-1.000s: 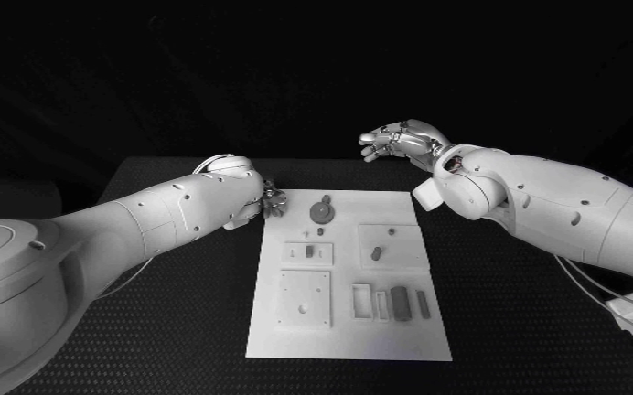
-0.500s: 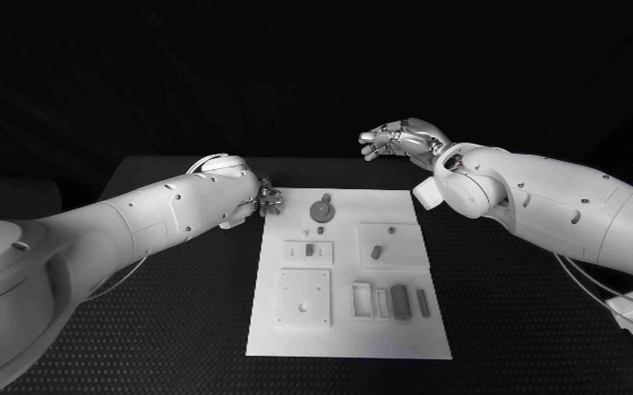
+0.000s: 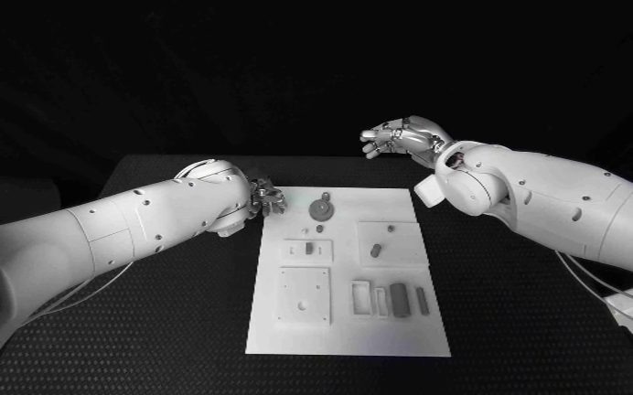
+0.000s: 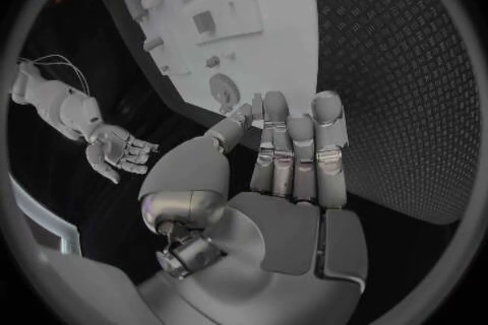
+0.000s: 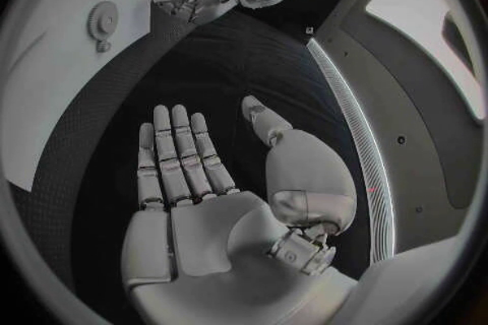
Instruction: Assemble the parts on the task board
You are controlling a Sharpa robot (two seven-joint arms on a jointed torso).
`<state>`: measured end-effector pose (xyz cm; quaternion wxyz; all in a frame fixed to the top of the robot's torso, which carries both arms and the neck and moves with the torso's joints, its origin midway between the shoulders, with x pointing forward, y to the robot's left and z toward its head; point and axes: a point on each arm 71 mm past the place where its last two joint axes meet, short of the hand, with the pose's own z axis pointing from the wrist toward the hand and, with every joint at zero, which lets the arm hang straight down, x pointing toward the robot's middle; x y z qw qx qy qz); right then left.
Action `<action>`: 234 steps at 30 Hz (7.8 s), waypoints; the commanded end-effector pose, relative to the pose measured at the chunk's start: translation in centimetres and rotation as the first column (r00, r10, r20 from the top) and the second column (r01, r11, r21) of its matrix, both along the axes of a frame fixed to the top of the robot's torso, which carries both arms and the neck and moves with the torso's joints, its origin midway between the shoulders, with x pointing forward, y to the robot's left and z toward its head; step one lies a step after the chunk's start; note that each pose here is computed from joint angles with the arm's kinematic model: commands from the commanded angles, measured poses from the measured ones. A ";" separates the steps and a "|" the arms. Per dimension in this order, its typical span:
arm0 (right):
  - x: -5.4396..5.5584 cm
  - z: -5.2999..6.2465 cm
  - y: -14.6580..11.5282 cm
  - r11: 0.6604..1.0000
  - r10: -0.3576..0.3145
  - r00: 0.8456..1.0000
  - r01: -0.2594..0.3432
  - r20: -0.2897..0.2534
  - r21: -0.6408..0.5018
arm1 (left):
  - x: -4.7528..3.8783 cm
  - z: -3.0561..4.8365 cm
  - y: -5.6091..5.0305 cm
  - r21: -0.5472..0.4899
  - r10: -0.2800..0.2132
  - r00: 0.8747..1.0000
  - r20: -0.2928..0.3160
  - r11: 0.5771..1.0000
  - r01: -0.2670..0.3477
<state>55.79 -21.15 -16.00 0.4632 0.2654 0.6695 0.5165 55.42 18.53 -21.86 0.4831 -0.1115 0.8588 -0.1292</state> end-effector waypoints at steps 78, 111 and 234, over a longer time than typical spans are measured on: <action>-0.1 -0.2 -0.7 1.000 0.000 1.000 0.000 -0.003 0.004 | -6.69 -4.06 -2.4 0.046 -0.112 0.992 -0.055 0.992 0.114; -0.2 -0.3 -0.6 1.000 0.006 1.000 -0.006 -0.011 0.003 | -6.55 -4.00 -2.7 0.097 -0.122 0.992 -0.021 0.988 0.124; -0.2 -0.3 -0.6 1.000 0.012 1.000 -0.012 -0.015 0.004 | -6.47 -4.30 -2.7 0.108 -0.116 0.993 0.007 0.987 0.115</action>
